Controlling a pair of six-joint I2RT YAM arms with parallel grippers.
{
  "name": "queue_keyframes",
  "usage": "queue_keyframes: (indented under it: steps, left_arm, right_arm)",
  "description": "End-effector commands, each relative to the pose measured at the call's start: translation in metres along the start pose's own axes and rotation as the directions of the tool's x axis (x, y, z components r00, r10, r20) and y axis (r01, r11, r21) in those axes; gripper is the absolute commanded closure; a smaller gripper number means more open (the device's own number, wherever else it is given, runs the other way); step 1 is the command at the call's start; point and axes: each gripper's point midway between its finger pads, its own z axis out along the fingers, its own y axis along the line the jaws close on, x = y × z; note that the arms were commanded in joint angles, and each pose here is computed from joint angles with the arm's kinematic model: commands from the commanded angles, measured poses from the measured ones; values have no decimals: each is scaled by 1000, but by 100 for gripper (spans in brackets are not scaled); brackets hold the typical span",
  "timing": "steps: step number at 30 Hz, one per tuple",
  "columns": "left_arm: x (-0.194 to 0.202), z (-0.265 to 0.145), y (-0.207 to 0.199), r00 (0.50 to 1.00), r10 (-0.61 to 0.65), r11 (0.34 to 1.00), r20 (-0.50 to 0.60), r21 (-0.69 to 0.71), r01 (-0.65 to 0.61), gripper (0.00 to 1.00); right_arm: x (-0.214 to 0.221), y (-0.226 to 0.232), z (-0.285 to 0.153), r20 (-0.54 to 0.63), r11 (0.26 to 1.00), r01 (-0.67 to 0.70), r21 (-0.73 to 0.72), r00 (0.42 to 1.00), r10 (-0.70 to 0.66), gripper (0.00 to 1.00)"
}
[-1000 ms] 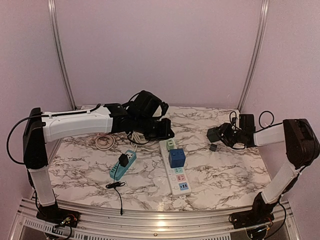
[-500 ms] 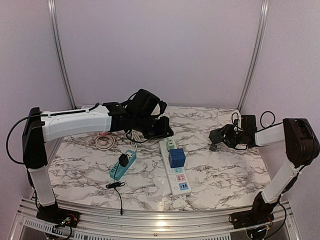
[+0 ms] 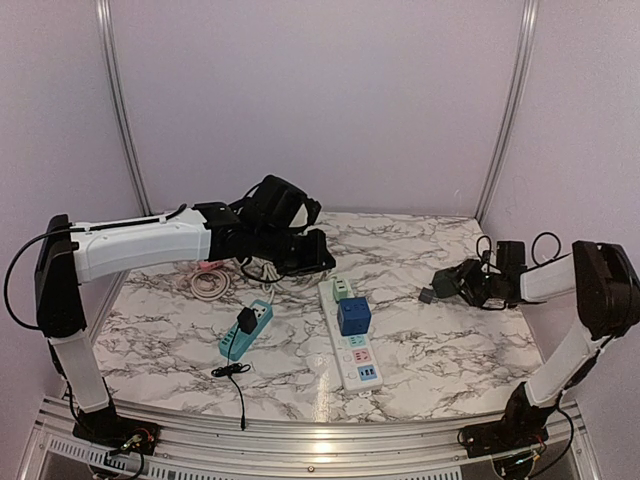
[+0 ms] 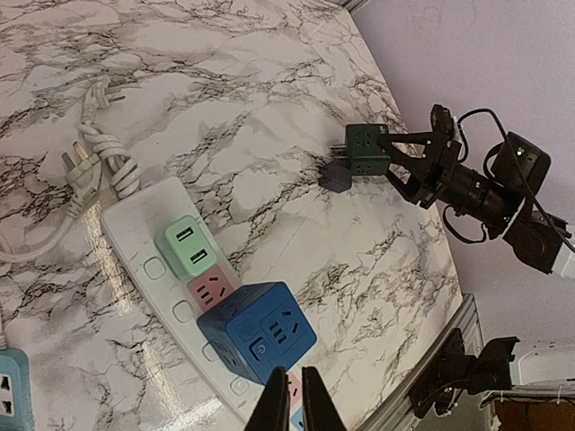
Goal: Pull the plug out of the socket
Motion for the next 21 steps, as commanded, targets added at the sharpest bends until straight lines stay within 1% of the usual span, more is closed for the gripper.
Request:
queue_keyframes:
  steps: [1, 4, 5, 7, 9, 12, 17, 21]
  left_arm:
    - [-11, -15, -8, 999, 22, 1000, 32, 12, -22, 94]
    - [-11, -14, -7, 999, 24, 1000, 32, 11, -24, 94]
    - [-11, -14, -7, 999, 21, 1000, 33, 14, -22, 94]
    - [-12, -16, -7, 999, 27, 1000, 35, 14, -27, 94]
    - [-12, -18, -4, 999, 28, 1000, 44, 7, -28, 93]
    - [-11, -20, -2, 998, 34, 999, 43, 1, -34, 93]
    - [-6, -21, 3, 998, 26, 1000, 49, 3, -26, 93]
    - [-2, -21, 7, 999, 23, 1000, 49, -2, -23, 93]
  right_arm:
    - [-26, -10, -21, 80, 1000, -4, -18, 997, 5, 54]
    - [-32, -23, -25, 95, 1000, -6, 13, 995, 5, 53]
    - [-31, -24, -24, 87, 1000, -8, 7, 996, 7, 51]
    - [-28, -27, -23, 76, 1000, -11, 16, 997, 10, 42]
    - [-27, -29, -24, 79, 1000, -6, 20, 997, 4, 29]
    - [-28, -28, -29, 89, 1000, -1, 29, 996, -2, 18]
    - [-30, -31, -42, 110, 995, 35, 97, 993, -45, 12]
    - [-32, -37, -55, 133, 985, 53, 163, 988, -75, 11]
